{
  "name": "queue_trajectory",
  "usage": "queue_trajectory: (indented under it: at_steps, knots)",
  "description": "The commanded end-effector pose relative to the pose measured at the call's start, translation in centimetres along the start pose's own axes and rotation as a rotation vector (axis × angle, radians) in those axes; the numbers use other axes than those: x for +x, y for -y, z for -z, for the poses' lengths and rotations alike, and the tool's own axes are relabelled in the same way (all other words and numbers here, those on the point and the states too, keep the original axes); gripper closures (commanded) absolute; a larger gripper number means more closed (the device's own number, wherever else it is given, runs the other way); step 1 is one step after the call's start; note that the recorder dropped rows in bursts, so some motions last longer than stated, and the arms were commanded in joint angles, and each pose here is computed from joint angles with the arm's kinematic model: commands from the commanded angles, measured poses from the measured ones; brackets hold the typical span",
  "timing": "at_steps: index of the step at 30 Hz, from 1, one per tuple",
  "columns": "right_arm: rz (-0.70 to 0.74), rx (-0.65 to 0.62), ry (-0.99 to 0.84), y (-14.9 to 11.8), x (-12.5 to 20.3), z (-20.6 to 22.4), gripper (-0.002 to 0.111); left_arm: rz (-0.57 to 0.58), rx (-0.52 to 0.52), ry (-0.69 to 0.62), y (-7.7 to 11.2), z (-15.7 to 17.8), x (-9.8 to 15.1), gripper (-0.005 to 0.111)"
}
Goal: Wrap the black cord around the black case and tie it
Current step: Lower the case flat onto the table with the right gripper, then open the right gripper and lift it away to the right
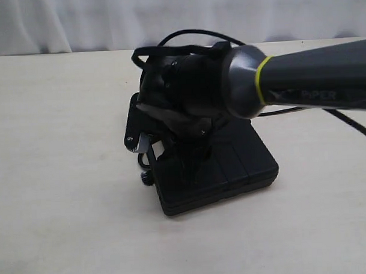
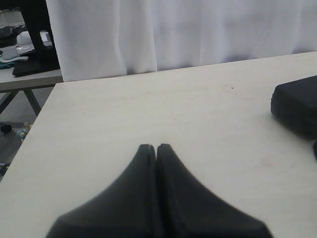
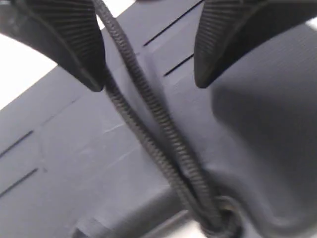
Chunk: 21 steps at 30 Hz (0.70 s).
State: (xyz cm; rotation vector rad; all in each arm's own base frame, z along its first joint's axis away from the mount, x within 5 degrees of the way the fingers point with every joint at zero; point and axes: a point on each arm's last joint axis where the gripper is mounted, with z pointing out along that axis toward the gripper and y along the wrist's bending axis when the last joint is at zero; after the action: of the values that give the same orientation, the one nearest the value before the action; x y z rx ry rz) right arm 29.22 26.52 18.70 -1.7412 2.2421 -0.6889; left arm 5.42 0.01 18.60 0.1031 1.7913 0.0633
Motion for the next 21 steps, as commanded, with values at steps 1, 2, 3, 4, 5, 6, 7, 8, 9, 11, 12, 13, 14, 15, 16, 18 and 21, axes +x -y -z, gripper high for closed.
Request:
queue_trajectory:
  at_steps: [1,2,3,4,5,6,7,8,9,11,12,13,14,15,16,18,21]
  knots:
    - [0.022,0.038,-0.064,-0.4,-0.1,-1.5,0.060,0.006,-0.001,0.002,0.0,0.0,0.1,0.107]
    - [0.025,0.046,-0.086,-0.4,-0.1,-1.9,0.065,0.006,-0.001,0.002,0.0,0.0,0.1,0.107]
    - [0.034,0.050,-0.123,-0.6,0.0,-2.3,0.079,0.006,-0.001,0.002,0.0,0.0,0.1,0.107]
    - [0.035,0.051,-0.138,-0.6,0.2,-2.3,0.088,0.006,-0.001,0.002,0.0,0.0,0.1,0.107]
    - [0.044,0.065,-0.170,-0.5,0.4,-2.3,0.104,0.006,-0.001,0.002,0.0,0.0,0.1,0.107]
    - [0.046,0.076,-0.183,-0.4,0.5,-2.2,0.104,0.006,-0.001,0.002,0.0,0.0,0.1,0.107]
    - [0.033,0.113,-0.215,0.0,0.8,-2.1,0.104,0.006,-0.001,0.002,0.0,0.0,0.1,0.107]
    - [0.025,0.141,-0.232,0.2,1.0,-2.0,0.104,0.006,-0.001,0.002,0.0,0.0,0.1,0.107]
    - [0.002,0.203,-0.258,0.8,1.2,-1.9,0.104,0.006,-0.001,0.002,0.0,0.0,0.1,0.107]
    - [-0.018,0.262,-0.260,1.3,1.3,-1.7,0.104,0.006,-0.001,0.002,0.0,0.0,0.1,0.107]
    - [-0.022,0.269,-0.260,1.3,1.3,-1.7,0.104,0.006,-0.001,0.002,0.0,0.0,0.1,0.107]
    - [-0.021,0.279,-0.259,1.4,1.3,-1.7,0.104,0.006,-0.001,0.002,0.0,0.0,0.1,0.107]
    - [-0.028,0.286,-0.258,1.5,1.3,-1.7,0.104,0.006,-0.001,0.002,0.0,0.0,0.1,0.107]
    - [-0.028,0.286,-0.258,1.5,1.3,-1.7,0.104,0.006,-0.001,0.002,0.0,0.0,0.1,0.107]
    - [-0.029,0.283,-0.258,1.4,1.3,-1.7,0.104,0.006,-0.001,0.002,0.0,0.0,0.1,0.107]
    - [-0.031,0.279,-0.258,1.4,1.3,-1.7,0.104,0.006,-0.001,0.002,0.0,0.0,0.1,0.107]
    - [-0.039,0.280,-0.257,1.4,1.3,-1.7,0.101,0.006,-0.001,0.002,0.0,0.0,0.1,0.107]
